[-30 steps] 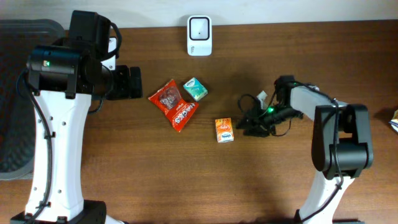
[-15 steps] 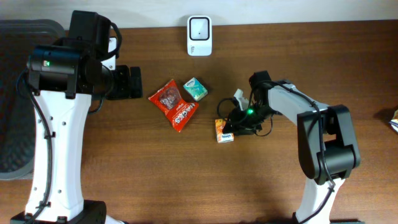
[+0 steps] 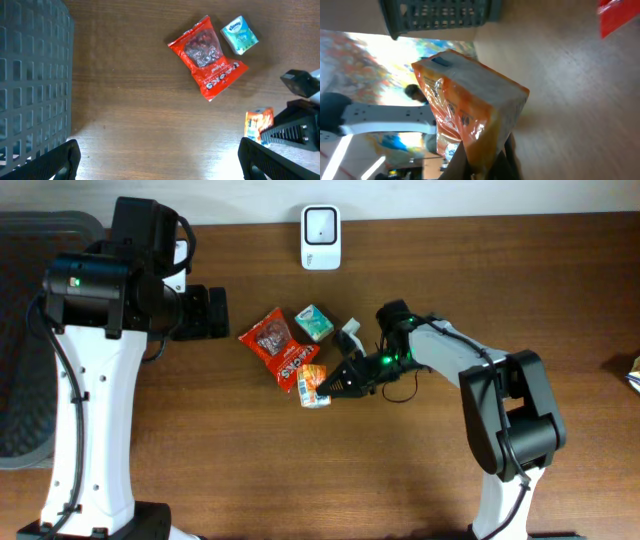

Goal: Scan the item barcode

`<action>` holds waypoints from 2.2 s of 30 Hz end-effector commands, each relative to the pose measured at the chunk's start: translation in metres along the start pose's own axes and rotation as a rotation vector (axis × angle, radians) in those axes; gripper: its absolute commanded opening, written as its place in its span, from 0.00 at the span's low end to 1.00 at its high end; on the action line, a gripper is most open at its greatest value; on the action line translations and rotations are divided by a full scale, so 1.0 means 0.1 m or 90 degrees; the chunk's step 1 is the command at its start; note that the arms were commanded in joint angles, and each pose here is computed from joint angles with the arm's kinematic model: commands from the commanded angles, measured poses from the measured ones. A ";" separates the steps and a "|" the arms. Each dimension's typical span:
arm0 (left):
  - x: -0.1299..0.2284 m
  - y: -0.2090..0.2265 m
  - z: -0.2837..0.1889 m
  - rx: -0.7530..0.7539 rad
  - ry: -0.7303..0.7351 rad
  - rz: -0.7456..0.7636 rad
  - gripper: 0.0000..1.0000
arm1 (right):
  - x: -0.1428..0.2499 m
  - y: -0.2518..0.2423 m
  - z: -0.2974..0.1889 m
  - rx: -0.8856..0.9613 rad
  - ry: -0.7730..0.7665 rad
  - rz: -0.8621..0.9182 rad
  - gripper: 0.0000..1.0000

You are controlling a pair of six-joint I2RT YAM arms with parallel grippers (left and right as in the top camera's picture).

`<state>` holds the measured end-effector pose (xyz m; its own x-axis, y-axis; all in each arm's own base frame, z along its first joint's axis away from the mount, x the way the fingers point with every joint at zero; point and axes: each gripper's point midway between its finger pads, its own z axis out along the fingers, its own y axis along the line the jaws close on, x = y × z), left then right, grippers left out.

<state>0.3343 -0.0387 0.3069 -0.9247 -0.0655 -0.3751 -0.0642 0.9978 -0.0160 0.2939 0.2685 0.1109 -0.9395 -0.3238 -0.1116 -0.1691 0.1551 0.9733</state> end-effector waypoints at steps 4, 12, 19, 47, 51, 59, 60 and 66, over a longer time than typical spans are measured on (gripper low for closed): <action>-0.02 0.04 0.00 -0.008 -0.002 -0.010 0.99 | -0.11 -0.12 0.00 0.086 0.017 -0.147 0.04; -0.02 0.04 0.00 -0.008 -0.002 -0.010 0.99 | -2.20 0.48 -1.84 0.823 -0.424 -0.250 0.04; -0.02 0.04 0.00 -0.008 -0.002 -0.010 0.99 | -3.21 0.93 -1.56 0.961 -0.521 -0.703 0.04; -0.02 0.04 0.00 -0.008 -0.002 -0.010 1.00 | -0.03 -0.66 -5.61 1.068 -0.725 0.410 0.04; -0.02 0.04 0.00 -0.008 -0.002 -0.010 0.99 | 0.88 -1.06 -6.06 0.962 -0.753 0.555 0.04; -0.02 0.04 0.00 -0.008 -0.002 -0.010 0.99 | 1.02 -1.15 -6.05 0.944 -0.742 0.585 0.99; -0.02 0.04 0.00 -0.008 -0.002 -0.010 0.99 | 0.79 -0.90 -5.95 0.904 -0.761 0.527 0.99; -0.02 0.04 0.00 -0.008 -0.002 -0.010 0.99 | -0.87 -0.07 -3.72 0.502 -0.441 0.022 0.99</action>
<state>0.3347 -0.0383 0.3063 -0.9253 -0.0665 -0.3733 -0.0654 0.9977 -0.0156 0.4745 -0.1509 0.1860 -0.7506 0.5571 -0.3552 0.3302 0.7819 0.5287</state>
